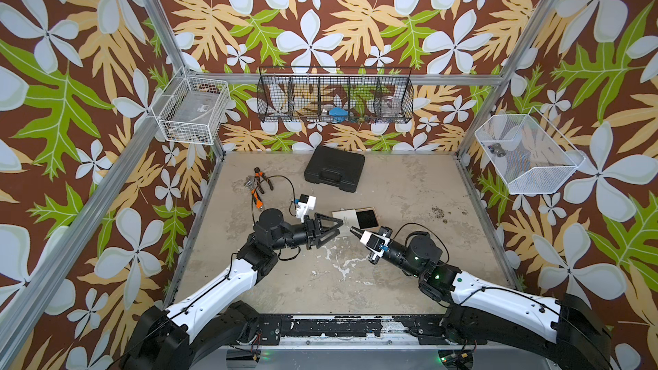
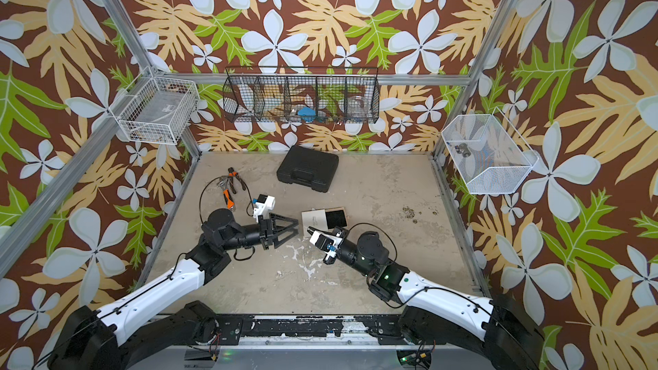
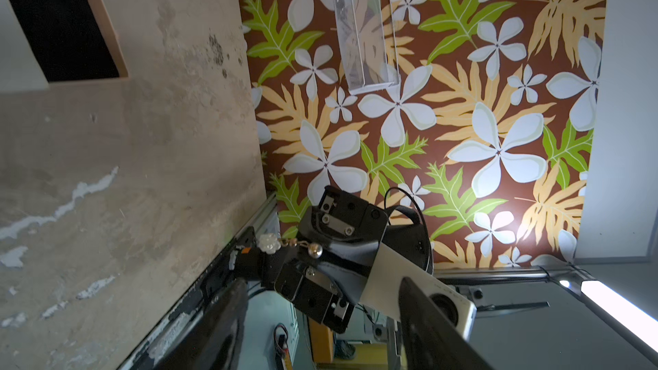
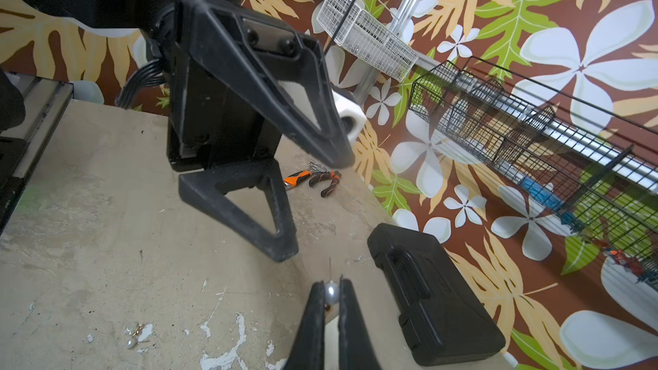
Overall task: Place the earrings into the drawer-style jewelry box
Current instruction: Pick up the earring from the center of the board, then insert the earring into the inner lining.
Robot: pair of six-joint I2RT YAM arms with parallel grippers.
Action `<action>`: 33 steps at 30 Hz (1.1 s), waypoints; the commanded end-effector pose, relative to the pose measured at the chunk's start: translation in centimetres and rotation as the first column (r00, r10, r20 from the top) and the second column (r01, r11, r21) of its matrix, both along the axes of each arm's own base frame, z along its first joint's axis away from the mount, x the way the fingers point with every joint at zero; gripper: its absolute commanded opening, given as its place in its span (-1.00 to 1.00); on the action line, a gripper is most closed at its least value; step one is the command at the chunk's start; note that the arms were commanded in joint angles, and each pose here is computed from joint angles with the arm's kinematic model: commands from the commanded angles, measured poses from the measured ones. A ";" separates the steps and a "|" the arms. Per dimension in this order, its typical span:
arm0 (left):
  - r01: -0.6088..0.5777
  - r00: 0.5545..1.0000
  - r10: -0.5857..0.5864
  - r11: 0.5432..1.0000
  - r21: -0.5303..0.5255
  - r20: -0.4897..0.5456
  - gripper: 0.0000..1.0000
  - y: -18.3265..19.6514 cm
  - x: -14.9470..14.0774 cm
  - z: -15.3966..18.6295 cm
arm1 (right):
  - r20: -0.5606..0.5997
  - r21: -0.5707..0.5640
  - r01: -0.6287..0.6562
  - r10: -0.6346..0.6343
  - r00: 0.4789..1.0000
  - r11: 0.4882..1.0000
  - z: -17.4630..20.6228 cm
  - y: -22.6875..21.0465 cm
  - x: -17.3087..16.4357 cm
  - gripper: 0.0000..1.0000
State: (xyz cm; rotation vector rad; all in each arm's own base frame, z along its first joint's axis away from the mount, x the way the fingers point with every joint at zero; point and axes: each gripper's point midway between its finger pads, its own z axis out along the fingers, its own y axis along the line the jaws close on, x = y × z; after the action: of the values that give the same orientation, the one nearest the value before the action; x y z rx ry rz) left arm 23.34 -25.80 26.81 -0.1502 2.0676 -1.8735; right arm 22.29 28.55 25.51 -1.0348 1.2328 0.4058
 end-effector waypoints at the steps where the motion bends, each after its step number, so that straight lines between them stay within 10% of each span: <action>1: -0.111 0.993 0.104 0.980 0.168 0.053 0.39 2.0 2.3 -2.4 | -0.199 -0.024 0.039 -0.043 0.979 0.999 -2.0 -1.2 1.2 -0.93; 8: -0.252 0.968 0.228 0.877 0.409 0.108 0.42 5.1 5.5 -6.2 | -0.437 -0.155 0.219 -0.266 0.859 0.963 -4.1 -4.3 5.4 -0.99; 16: -0.227 0.966 0.255 0.767 0.601 0.040 0.43 7.5 4.4 -14.5 | -0.636 -0.302 0.369 -0.474 0.608 0.879 -7.8 -10.2 10.3 -0.96; 33: -0.136 0.968 0.247 0.667 0.733 -0.046 0.42 9.5 2.1 -22.7 | -0.768 -0.534 0.099 -0.531 0.359 0.840 -15.6 -9.7 12.1 -0.95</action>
State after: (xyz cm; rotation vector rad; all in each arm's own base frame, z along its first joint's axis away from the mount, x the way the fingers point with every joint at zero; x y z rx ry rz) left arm 24.95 -16.38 3.96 -0.3160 2.6316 -0.8305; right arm 35.67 18.71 10.51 -0.7888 2.5460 0.3615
